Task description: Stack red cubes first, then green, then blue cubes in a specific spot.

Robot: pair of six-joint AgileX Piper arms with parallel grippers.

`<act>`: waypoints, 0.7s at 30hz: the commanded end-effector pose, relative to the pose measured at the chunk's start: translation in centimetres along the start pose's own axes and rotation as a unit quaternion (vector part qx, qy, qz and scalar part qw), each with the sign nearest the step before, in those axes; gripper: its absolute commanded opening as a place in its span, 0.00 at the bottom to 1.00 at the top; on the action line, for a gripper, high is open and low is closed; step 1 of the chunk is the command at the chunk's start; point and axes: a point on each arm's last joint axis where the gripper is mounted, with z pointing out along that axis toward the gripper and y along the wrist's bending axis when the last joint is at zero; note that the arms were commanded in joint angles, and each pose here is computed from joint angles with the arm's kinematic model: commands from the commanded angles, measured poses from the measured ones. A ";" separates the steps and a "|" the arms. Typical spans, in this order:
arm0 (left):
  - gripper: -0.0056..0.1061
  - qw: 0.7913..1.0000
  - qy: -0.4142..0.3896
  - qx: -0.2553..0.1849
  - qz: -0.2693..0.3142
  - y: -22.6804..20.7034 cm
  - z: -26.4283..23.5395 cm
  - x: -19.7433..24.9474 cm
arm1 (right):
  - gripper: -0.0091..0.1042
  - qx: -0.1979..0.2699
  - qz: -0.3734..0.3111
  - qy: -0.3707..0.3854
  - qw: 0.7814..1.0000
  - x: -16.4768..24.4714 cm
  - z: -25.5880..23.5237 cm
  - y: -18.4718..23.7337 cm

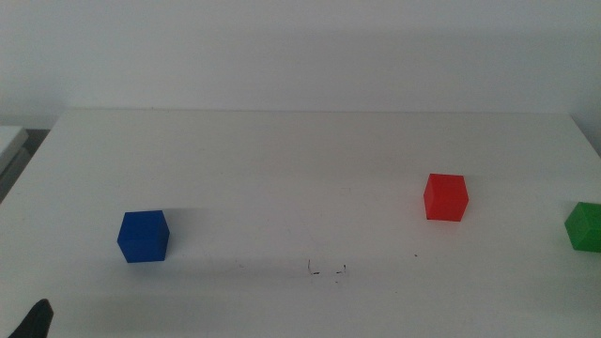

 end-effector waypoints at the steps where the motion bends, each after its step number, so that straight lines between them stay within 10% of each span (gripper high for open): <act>1: 0.89 1.000 -0.008 0.000 -0.001 0.0 0.0 -0.1 | 0.83 -0.001 -0.010 -0.006 1.000 0.0 0.0 0.0; 10: 0.89 1.000 -0.008 0.000 -0.001 0.0 0.0 -0.1 | 0.83 0.003 0.015 0.023 1.000 -0.5 -0.3 0.0; 21: 0.89 1.000 -0.008 0.000 -0.001 0.0 0.0 -0.1 | 0.83 0.017 0.045 0.153 0.987 -14.5 4.1 1.0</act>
